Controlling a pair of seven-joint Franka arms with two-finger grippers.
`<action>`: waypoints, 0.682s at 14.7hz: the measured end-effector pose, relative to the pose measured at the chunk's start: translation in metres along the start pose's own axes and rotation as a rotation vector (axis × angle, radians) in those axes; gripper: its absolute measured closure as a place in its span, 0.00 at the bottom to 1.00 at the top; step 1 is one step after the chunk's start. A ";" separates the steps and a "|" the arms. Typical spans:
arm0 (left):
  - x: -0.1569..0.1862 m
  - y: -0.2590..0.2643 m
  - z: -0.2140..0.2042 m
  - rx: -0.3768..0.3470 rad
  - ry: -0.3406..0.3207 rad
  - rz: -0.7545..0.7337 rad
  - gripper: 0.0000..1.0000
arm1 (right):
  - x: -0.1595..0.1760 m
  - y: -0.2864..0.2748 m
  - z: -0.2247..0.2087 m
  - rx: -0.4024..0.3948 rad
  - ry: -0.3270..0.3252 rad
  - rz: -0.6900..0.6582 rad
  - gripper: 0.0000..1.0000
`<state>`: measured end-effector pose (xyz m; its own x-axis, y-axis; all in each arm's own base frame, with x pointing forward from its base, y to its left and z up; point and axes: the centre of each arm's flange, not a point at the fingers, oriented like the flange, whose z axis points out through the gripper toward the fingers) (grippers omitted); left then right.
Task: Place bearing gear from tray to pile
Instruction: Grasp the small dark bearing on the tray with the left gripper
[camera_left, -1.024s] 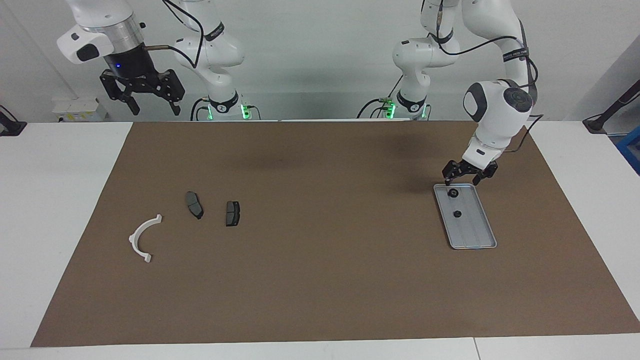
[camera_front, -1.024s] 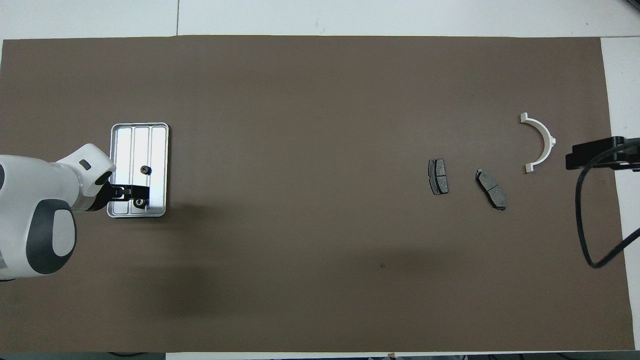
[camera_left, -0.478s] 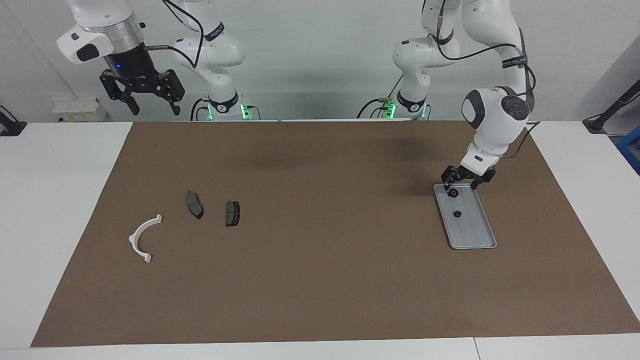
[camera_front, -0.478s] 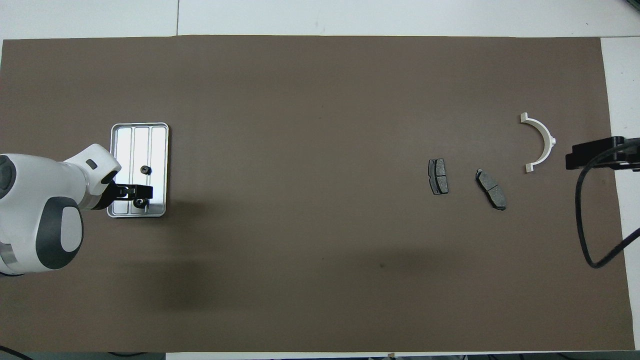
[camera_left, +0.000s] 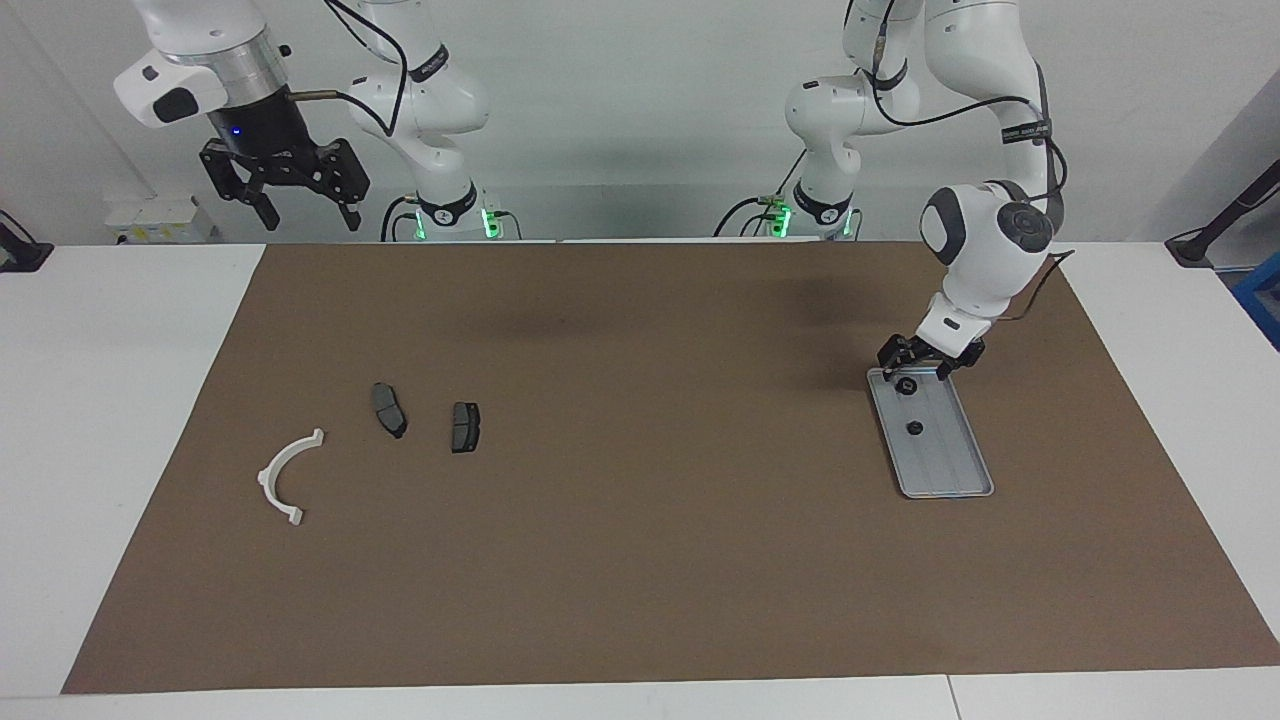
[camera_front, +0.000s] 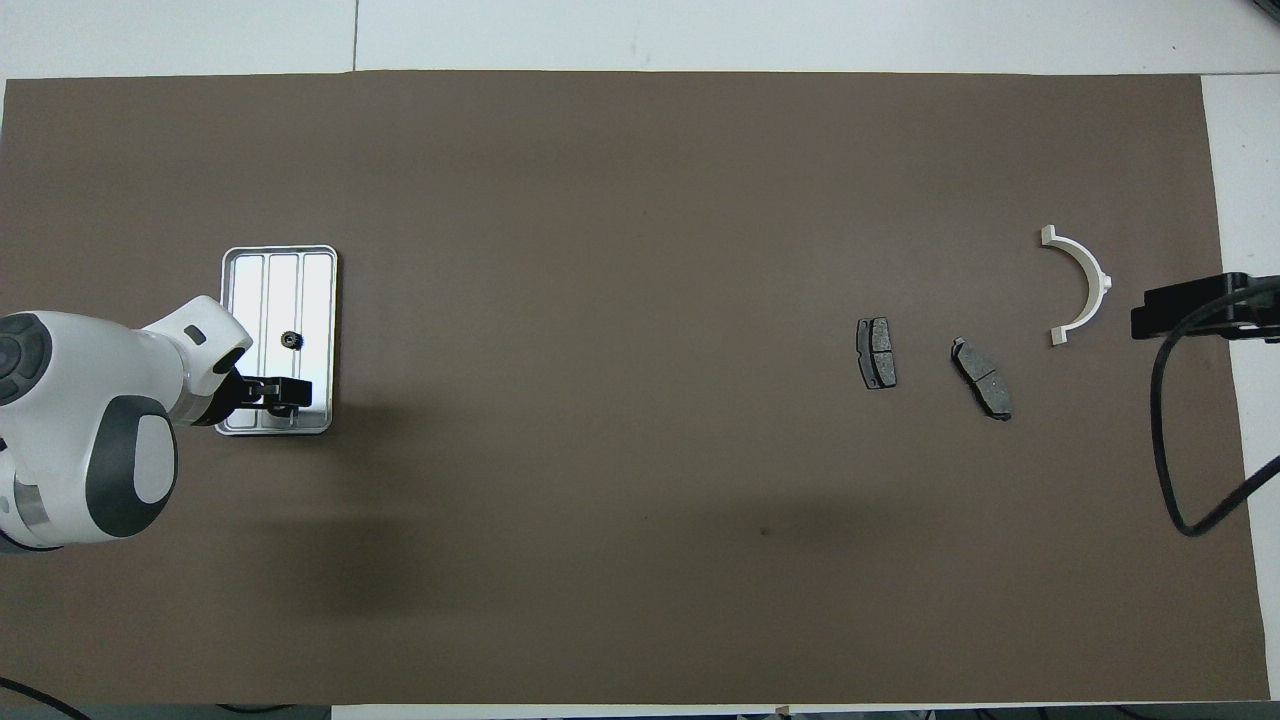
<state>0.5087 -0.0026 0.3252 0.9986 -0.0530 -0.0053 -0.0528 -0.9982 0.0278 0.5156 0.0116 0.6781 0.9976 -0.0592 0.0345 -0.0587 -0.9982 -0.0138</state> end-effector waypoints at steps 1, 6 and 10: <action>-0.001 0.000 0.001 0.000 -0.003 0.000 0.01 | 0.000 0.000 0.000 0.000 0.000 0.000 0.00; -0.008 0.000 0.011 -0.001 -0.026 -0.001 0.10 | 0.000 0.000 0.000 0.000 0.000 0.000 0.00; -0.011 0.000 0.014 -0.001 -0.031 -0.001 0.10 | 0.000 0.000 0.000 0.000 0.000 0.000 0.00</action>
<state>0.4981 -0.0023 0.3114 0.9980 -0.0525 -0.0366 -0.0514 -0.9982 0.0292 0.5156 0.0116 0.6781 0.9976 -0.0592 0.0345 -0.0587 -0.9982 -0.0138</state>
